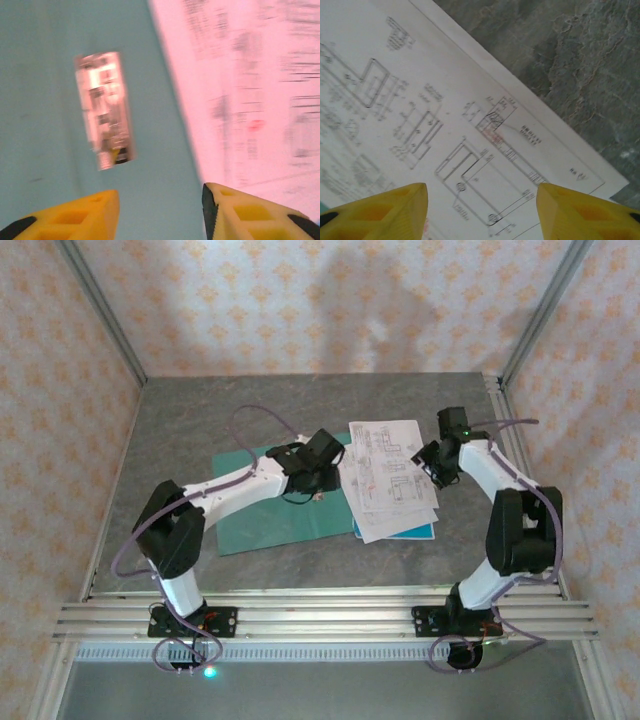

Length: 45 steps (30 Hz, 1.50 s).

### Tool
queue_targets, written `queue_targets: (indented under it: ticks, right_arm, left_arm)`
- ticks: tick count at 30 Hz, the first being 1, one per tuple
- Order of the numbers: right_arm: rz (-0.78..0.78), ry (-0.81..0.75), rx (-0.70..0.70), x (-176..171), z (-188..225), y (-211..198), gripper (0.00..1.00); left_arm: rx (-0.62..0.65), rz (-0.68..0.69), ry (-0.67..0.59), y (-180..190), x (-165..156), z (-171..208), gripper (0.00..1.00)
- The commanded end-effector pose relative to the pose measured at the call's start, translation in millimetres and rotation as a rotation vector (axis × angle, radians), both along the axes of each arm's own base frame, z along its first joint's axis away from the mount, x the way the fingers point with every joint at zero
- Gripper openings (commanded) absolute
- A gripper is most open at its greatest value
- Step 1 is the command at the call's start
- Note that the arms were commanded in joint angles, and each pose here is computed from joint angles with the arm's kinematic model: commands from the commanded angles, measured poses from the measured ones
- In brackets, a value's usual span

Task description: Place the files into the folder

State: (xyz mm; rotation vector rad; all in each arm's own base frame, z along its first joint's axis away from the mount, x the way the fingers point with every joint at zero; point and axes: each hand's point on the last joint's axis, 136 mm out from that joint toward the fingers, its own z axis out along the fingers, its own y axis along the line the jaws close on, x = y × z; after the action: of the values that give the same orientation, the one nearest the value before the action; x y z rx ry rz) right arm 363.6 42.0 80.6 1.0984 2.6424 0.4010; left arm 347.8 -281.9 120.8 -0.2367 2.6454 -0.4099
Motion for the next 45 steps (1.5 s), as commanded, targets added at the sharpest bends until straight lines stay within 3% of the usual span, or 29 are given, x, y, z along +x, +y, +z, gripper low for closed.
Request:
queue_targets:
  ticks: [1, 7, 13, 29, 34, 45]
  right_arm:
    - [0.104, 0.032, 0.036, 5, -10, 6, 0.59]
    - [0.109, 0.1, 0.049, 4, -31, 0, 0.6]
    - [0.094, 0.13, 0.032, 0, -42, -4, 0.59]
    - [0.088, 0.133, 0.008, 24, -41, -8, 0.58]
    - [0.081, 0.126, 0.019, 33, -41, -6, 0.58]
    - [0.097, 0.146, 0.04, 41, -46, 8, 0.58]
  left_arm:
    - [-0.122, -0.051, 0.033, -43, 11, -5, 0.51]
    - [-0.126, -0.098, 0.081, -91, 14, -32, 0.51]
    - [-0.08, -0.061, 0.056, -85, 33, -37, 0.52]
    - [-0.092, -0.038, -0.029, -60, 149, -30, 0.55]
    - [-0.079, -0.03, -0.015, -53, 180, -44, 0.54]
    - [-0.145, -0.061, -0.028, -61, 208, -75, 0.53]
